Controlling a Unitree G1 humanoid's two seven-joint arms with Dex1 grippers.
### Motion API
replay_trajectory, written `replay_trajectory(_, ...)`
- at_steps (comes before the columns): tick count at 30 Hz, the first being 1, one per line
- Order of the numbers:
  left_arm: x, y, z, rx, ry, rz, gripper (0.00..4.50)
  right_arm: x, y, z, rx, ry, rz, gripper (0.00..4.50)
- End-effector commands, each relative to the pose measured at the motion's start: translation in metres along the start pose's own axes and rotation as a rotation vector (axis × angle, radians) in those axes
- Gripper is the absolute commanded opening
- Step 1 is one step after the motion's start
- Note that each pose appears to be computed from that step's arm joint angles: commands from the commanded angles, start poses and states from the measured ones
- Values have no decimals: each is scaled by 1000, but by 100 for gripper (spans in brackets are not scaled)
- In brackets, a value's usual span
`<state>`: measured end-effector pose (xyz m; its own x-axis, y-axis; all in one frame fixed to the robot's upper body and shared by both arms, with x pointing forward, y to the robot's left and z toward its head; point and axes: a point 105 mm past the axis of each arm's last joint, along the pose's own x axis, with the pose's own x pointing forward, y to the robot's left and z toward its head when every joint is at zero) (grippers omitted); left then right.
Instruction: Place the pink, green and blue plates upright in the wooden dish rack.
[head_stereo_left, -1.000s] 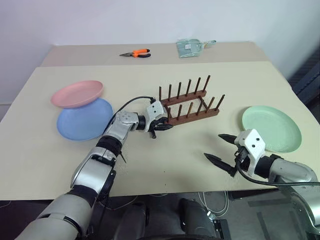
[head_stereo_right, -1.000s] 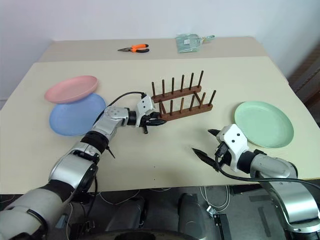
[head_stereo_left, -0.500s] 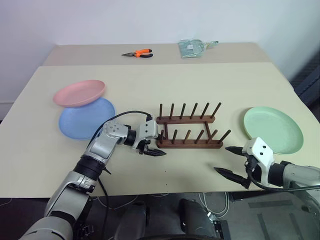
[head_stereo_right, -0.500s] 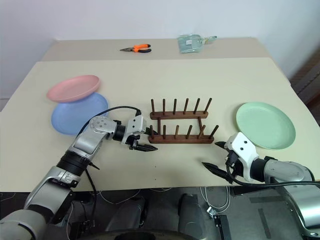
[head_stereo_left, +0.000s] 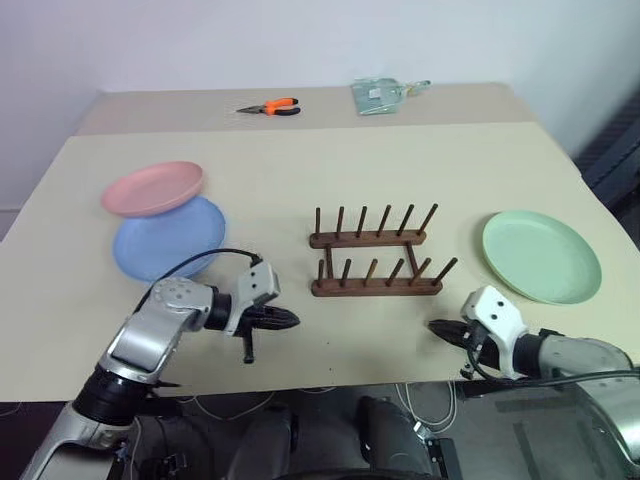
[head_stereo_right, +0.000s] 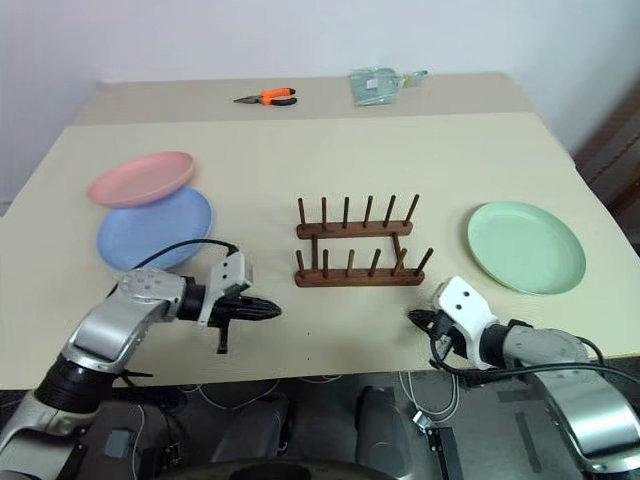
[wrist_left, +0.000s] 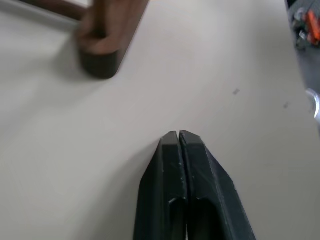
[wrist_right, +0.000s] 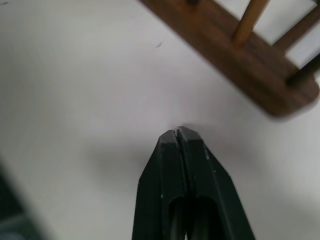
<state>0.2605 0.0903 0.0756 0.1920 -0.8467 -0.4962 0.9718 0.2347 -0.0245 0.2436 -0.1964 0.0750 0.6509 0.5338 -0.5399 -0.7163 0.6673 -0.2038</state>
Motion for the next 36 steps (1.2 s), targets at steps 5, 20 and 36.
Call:
replay_trajectory(5, 45, 40, 14, 108, -28, 353, 17, 36, -39, 15, -93, -27, -209, 0)
replay_trajectory(20, 31, 91, 9, 73, -38, 565, 12, 52, -73, 39, -123, -96, -307, 24)
replay_trajectory(36, -123, 119, 81, -318, -757, 850, 345, 31, -9, 74, -159, -222, 48, 450)
